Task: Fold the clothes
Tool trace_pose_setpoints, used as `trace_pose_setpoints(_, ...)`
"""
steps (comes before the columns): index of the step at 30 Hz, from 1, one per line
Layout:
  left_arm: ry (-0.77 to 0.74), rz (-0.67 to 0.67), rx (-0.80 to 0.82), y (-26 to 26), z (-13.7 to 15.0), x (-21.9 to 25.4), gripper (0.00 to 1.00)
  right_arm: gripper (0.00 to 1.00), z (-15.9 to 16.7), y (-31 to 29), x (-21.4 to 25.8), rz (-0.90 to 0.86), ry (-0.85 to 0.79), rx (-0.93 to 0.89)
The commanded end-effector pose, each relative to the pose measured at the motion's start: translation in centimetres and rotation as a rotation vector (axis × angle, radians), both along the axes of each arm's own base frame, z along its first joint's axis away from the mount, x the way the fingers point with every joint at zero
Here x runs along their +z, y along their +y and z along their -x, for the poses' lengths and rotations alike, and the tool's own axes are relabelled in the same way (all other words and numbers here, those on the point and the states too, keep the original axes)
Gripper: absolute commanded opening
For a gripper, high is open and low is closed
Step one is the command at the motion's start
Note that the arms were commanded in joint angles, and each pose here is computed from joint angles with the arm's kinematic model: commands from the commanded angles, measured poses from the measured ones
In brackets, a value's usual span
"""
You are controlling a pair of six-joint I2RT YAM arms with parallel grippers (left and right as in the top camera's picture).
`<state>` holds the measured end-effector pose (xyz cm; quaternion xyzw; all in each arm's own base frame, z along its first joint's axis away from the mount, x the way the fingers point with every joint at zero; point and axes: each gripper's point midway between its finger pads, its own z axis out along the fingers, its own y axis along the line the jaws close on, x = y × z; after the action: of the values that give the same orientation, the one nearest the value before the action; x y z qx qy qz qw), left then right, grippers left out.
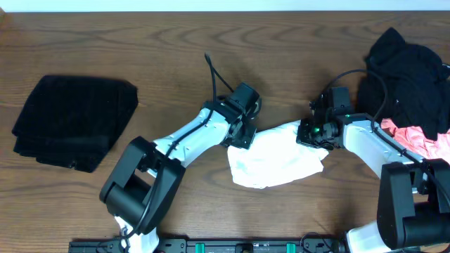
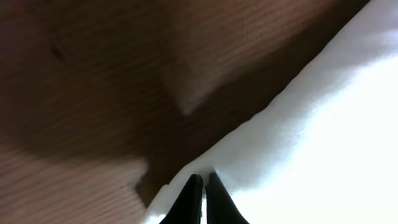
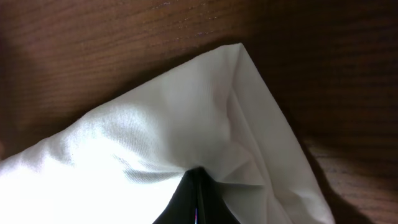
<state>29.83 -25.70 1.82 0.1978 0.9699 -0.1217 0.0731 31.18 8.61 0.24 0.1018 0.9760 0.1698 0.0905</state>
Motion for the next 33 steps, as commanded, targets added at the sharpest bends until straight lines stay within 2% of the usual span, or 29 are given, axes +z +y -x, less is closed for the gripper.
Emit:
trace_pose_setpoints(1,0.037,-0.04,-0.033,0.4,0.6,-1.9,0.06,0.01,1.9,-1.7,-2.7,0.113,0.081,-0.008)
trace_pose_setpoints(7,0.104,-0.299,0.117,6.1,1.4,-4.8,0.06,0.01,2.1,-1.7,-2.7,0.114,0.088,-0.008)
trace_pose_setpoints(13,0.188,-0.431,0.238,11.2,2.1,-4.5,0.06,0.01,2.1,-1.7,-2.7,0.115,0.091,-0.008)
trace_pose_setpoints(17,0.245,-0.457,0.297,13.6,2.5,-4.0,0.06,0.01,2.1,-1.8,-2.7,0.118,0.091,-0.009)
trace_pose_setpoints(25,0.157,-0.36,0.368,14.3,0.6,0.1,0.06,0.01,2.0,-2.3,-2.8,0.147,0.086,-0.013)
trace_pose_setpoints(29,0.116,-0.175,0.318,11.2,0.1,2.8,0.06,0.01,1.6,-1.7,-2.6,0.124,0.052,0.057)
trace_pose_setpoints(33,0.056,-0.008,0.201,7.7,-0.4,5.3,0.06,0.02,0.6,1.8,-0.3,-0.048,-0.068,0.265)
